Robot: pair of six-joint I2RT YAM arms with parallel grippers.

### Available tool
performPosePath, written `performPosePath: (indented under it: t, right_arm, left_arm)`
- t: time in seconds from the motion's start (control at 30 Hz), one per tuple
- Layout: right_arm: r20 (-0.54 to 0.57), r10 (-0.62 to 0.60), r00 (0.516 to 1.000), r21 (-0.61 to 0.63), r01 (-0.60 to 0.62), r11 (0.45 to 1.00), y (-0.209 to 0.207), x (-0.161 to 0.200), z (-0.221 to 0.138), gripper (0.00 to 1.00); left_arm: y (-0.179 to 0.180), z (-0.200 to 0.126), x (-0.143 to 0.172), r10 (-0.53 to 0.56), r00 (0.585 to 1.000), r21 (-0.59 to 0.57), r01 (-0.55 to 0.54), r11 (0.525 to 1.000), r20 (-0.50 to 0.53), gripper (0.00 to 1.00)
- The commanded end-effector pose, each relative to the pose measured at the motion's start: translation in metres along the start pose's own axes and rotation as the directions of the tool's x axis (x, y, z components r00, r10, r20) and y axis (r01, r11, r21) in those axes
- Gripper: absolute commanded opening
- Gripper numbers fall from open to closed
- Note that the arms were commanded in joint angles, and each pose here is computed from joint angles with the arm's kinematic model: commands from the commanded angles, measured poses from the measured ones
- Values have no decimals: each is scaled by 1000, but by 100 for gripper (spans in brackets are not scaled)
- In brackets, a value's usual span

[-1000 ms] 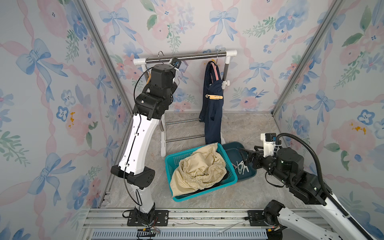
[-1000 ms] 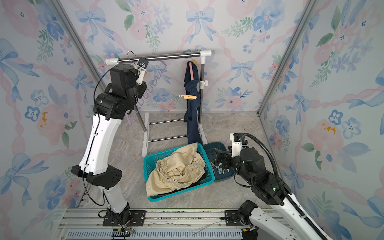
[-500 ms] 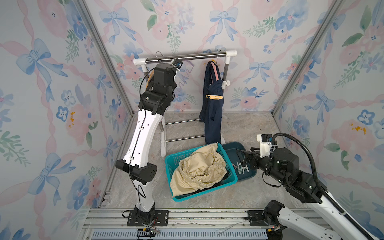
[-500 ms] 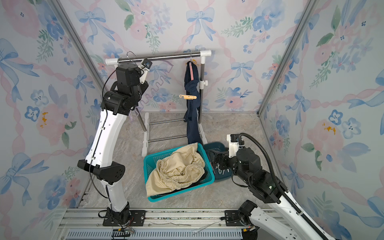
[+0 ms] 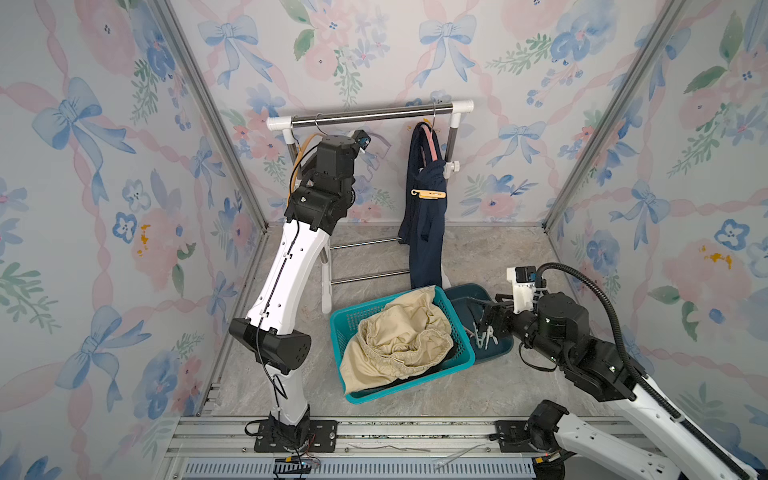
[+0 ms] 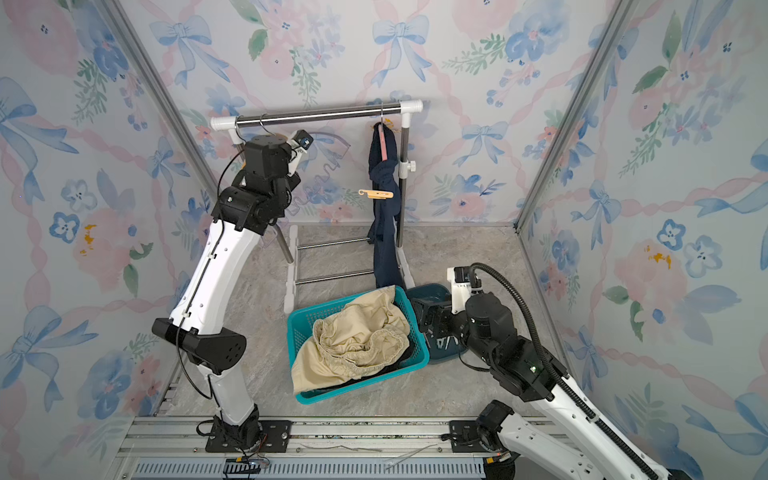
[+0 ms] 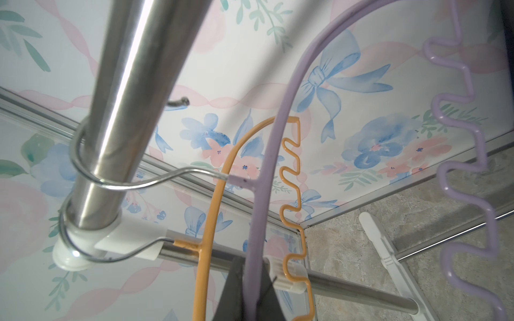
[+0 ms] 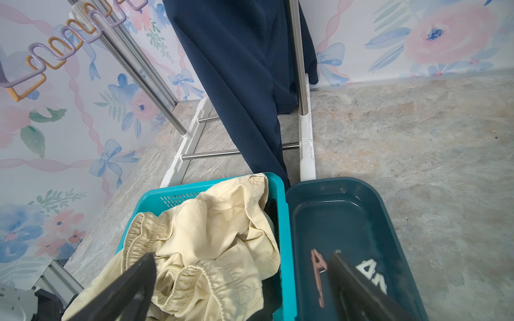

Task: Remove the clothespins securing shorts to the hanger
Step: Place the hanger on the clothesline, then pick up the hanger from the clothesline.

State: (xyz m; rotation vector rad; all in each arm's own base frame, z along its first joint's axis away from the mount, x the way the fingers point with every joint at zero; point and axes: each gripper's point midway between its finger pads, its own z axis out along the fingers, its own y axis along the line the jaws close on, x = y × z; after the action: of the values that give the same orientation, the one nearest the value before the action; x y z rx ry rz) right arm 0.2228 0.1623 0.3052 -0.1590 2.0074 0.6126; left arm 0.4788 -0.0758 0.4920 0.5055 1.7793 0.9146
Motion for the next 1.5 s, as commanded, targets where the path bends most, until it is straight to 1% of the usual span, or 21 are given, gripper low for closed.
performPosePath:
  t: [0.0,0.03,0.07,0.13,0.17,0.2,0.27,0.33,0.47,0.53,0.6,0.8,0.9,1.0,1.13,1.2,1.3,1.47]
  right_arm:
    - [16,-9,1000,-20,9,1000,5,-3,-1,96]
    - [18,-12,1000,-21,12,1000,5,-4,-2,96]
    - [16,-14,1000,-21,14,1000,6,-4,-2,97]
    - [18,-22,1000,-7,22,1000,4,-6,-3,96]
    - [14,-28,1000,-2,28,1000,3,-6,-3,97]
    - [13,-31,999,5,31,1000,2,-7,-4,96]
    - [10,-35,999,13,35,999,1,-7,-5,96]
    - [8,-35,999,25,35,999,-1,-6,-5,96]
    - [7,-33,999,41,33,999,-4,-6,-6,97]
    - [3,-31,1000,50,30,998,-6,-5,-6,97]
    - [-7,-31,999,62,31,998,-8,-3,-5,97]
    - [-25,-28,999,105,31,994,-15,0,-4,96]
    - [-37,-25,999,127,29,991,-19,3,-2,96]
    - [-47,-16,999,137,22,990,-21,7,1,97]
    - [-62,-9,998,162,19,987,-26,14,4,96]
    - [-78,-8,997,182,22,983,-30,18,7,97]
    - [-100,-11,995,200,31,979,-33,23,10,96]
    - [-138,-13,990,231,45,972,-38,31,13,97]
  left_arm:
    - [2,-9,3,17,1000,5,-17,1000,-5,0]
    - [1,-12,3,11,1000,12,-11,1000,2,0]
    - [1,-16,1,0,1000,24,-1,1000,16,10]
    - [1,-27,-3,-36,998,49,33,998,49,39]
    - [3,-33,-5,-55,997,57,51,997,63,49]
    - [4,-41,-8,-78,994,66,73,995,79,56]
    - [8,-55,-10,-128,986,82,120,989,102,63]
    - [12,-71,-13,-199,971,108,186,977,129,66]
    - [20,-96,-13,-317,935,163,291,943,161,69]
    - [22,-110,-15,-392,902,223,351,909,182,70]
    - [20,-124,-19,-454,868,294,388,873,201,70]
    - [10,-161,-42,-583,777,501,417,759,237,70]
    - [2,-174,-57,-614,750,569,401,718,247,71]
    - [-6,-178,-72,-624,738,596,388,703,256,72]
    - [-17,-174,-93,-645,721,619,393,681,252,73]
    - [-25,-171,-105,-662,708,643,393,657,244,74]
    - [-35,-169,-125,-694,678,678,393,620,242,75]
    - [-54,-158,-153,-725,648,700,404,588,234,77]
